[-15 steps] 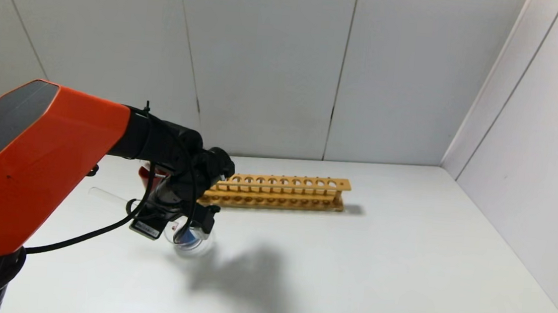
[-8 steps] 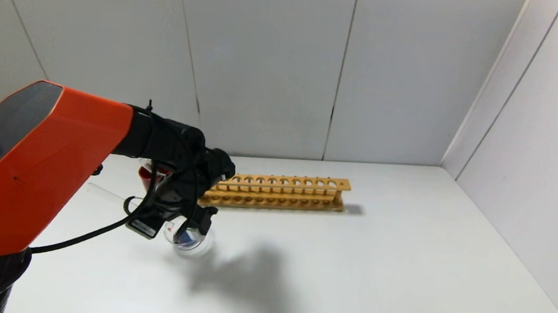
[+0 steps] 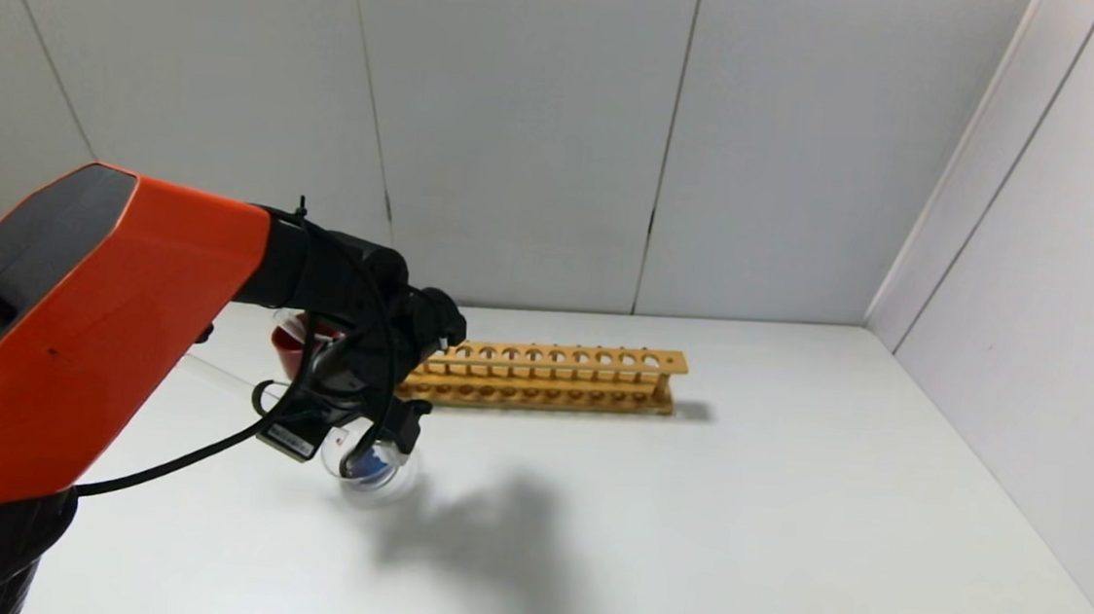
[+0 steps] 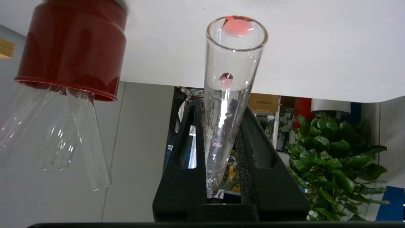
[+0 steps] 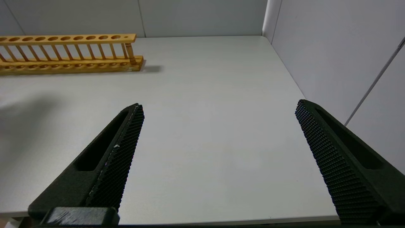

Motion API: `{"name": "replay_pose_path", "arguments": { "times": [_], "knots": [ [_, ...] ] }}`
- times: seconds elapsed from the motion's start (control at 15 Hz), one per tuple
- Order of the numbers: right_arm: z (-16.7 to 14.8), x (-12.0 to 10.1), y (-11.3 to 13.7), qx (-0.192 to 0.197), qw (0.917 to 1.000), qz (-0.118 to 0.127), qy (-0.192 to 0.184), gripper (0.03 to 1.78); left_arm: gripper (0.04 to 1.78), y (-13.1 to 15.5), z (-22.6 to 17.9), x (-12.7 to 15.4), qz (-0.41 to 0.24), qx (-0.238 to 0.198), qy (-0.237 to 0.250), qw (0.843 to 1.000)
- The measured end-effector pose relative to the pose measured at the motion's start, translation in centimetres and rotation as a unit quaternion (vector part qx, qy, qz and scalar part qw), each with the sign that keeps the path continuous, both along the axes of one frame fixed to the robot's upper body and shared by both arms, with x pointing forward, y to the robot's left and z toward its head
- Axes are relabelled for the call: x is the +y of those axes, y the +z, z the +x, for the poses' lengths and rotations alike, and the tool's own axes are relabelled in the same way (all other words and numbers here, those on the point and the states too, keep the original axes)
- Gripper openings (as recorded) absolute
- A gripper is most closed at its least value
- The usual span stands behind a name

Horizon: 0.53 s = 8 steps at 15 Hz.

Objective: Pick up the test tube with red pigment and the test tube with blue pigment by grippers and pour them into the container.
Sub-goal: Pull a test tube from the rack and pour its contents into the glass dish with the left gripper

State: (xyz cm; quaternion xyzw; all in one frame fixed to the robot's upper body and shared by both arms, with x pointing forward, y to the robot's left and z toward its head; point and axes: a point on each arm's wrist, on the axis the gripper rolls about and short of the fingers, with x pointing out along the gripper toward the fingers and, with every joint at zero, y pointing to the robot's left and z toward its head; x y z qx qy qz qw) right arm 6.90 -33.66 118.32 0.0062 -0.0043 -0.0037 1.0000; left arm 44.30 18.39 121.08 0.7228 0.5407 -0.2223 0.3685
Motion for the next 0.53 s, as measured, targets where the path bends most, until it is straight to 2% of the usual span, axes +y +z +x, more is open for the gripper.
{"name": "replay_pose_path", "arguments": {
  "times": [0.53],
  "knots": [
    [0.0, 0.0, 0.0, 0.0, 1.0, 0.0, 0.0, 1.75, 0.33, 0.59, -0.45, -0.39, -0.007, -0.004, -0.005, 1.0]
  ]
}}
